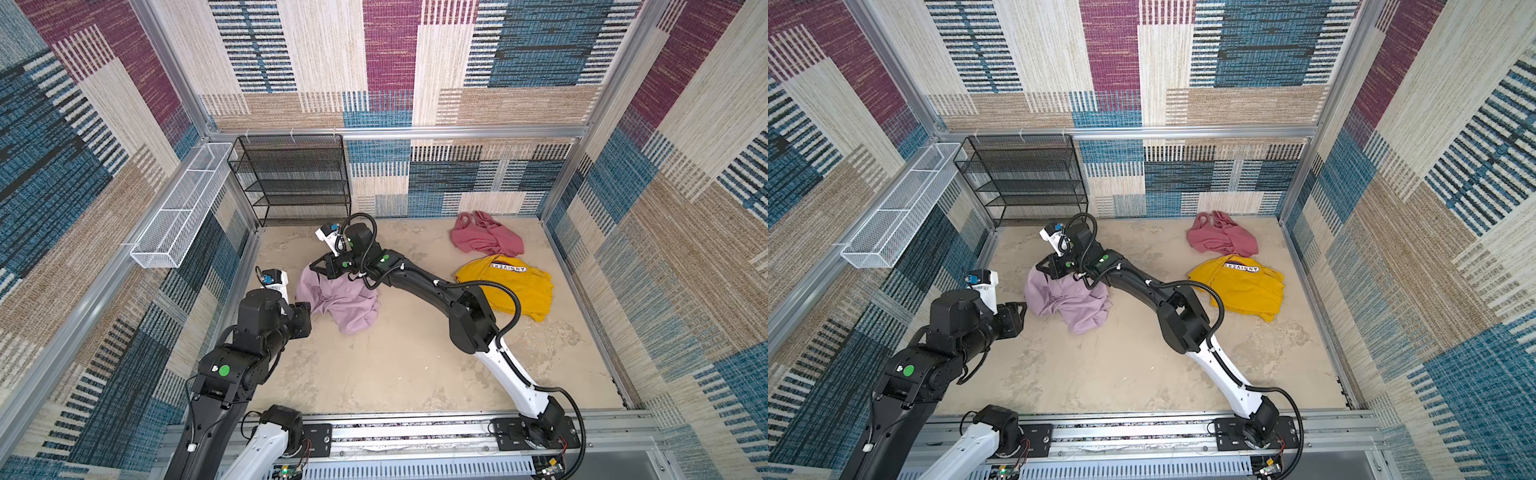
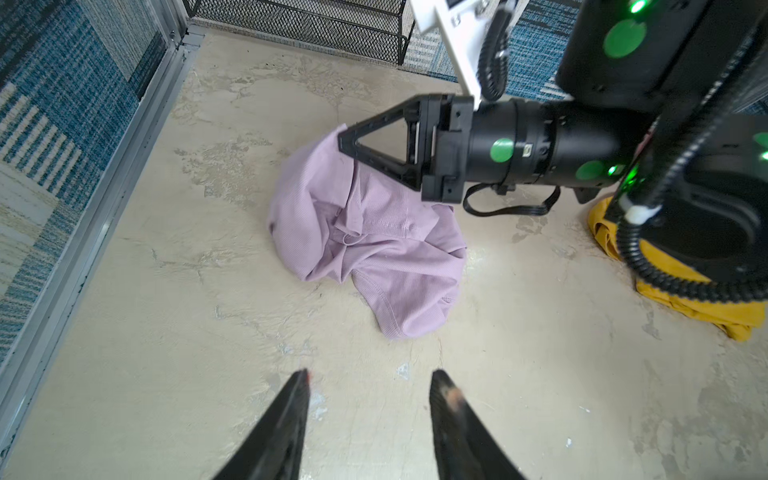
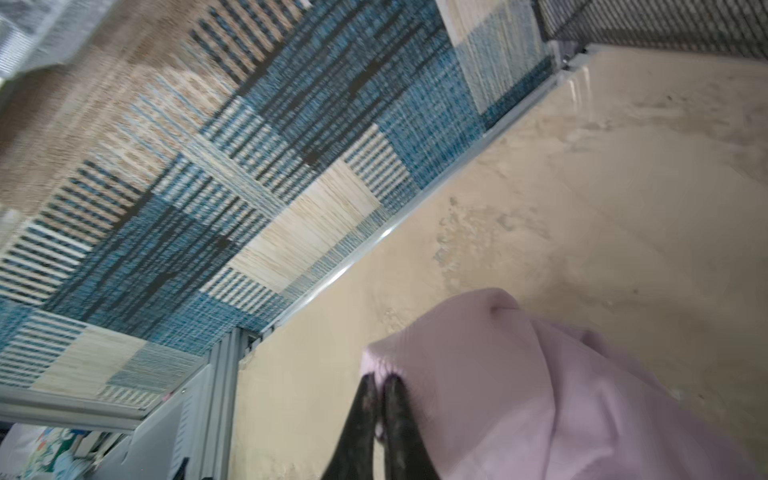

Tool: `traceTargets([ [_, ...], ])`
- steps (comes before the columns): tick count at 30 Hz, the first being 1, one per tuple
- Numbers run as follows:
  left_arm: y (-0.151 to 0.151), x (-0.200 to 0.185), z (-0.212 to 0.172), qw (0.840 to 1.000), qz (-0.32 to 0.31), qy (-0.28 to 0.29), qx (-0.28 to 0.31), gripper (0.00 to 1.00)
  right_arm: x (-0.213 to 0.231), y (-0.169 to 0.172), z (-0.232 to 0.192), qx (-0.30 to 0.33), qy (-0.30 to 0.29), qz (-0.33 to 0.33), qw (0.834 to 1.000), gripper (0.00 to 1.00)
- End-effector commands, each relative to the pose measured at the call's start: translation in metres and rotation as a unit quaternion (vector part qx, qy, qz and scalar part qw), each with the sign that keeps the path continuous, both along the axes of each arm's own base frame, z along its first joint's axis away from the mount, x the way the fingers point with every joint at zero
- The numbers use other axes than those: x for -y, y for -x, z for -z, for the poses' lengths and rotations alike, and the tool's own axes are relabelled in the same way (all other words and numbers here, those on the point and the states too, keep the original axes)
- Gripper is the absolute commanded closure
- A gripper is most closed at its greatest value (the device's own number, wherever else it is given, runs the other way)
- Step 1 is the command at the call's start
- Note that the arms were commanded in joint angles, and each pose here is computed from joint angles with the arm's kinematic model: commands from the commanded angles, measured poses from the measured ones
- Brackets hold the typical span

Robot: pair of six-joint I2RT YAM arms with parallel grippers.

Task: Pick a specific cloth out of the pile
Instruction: 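Release the lavender shirt and withdraw the right gripper while the left gripper grasps it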

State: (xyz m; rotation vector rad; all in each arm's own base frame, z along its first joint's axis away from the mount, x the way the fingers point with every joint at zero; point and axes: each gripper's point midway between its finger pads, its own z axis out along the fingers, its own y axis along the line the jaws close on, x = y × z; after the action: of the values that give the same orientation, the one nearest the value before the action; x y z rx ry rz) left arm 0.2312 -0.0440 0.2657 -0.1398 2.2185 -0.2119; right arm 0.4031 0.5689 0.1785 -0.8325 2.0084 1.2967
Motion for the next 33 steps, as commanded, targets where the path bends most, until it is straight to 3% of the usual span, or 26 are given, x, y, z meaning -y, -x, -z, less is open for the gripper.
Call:
traceTargets([
  [1,-0.008,0.007,0.0,1.0,0.009,0.011,0.004,0.49,0.006,-0.008,0.007,0.022,0.007,0.035,0.999,0.87],
  [5,-0.015,0.013,0.009,1.0,0.016,0.017,-0.005,0.49,0.021,-0.003,0.017,0.024,0.018,0.055,0.998,0.7],
  [10,-0.025,0.018,0.017,0.999,0.02,0.023,-0.011,0.49,0.04,0.002,0.011,0.036,0.028,0.077,0.996,0.6],
  [17,-0.043,0.033,0.045,0.997,0.035,0.042,-0.045,0.49,0.085,0.016,-0.018,0.059,0.03,0.125,0.99,0.57],
  [25,-0.059,0.068,0.081,0.985,0.069,0.102,-0.119,0.49,0.173,0.032,-0.031,0.022,0.005,0.182,0.983,0.56],
  [33,-0.06,0.11,0.127,0.974,0.105,0.073,-0.186,0.48,0.23,0.049,-0.028,0.016,0.025,0.222,0.975,0.56],
])
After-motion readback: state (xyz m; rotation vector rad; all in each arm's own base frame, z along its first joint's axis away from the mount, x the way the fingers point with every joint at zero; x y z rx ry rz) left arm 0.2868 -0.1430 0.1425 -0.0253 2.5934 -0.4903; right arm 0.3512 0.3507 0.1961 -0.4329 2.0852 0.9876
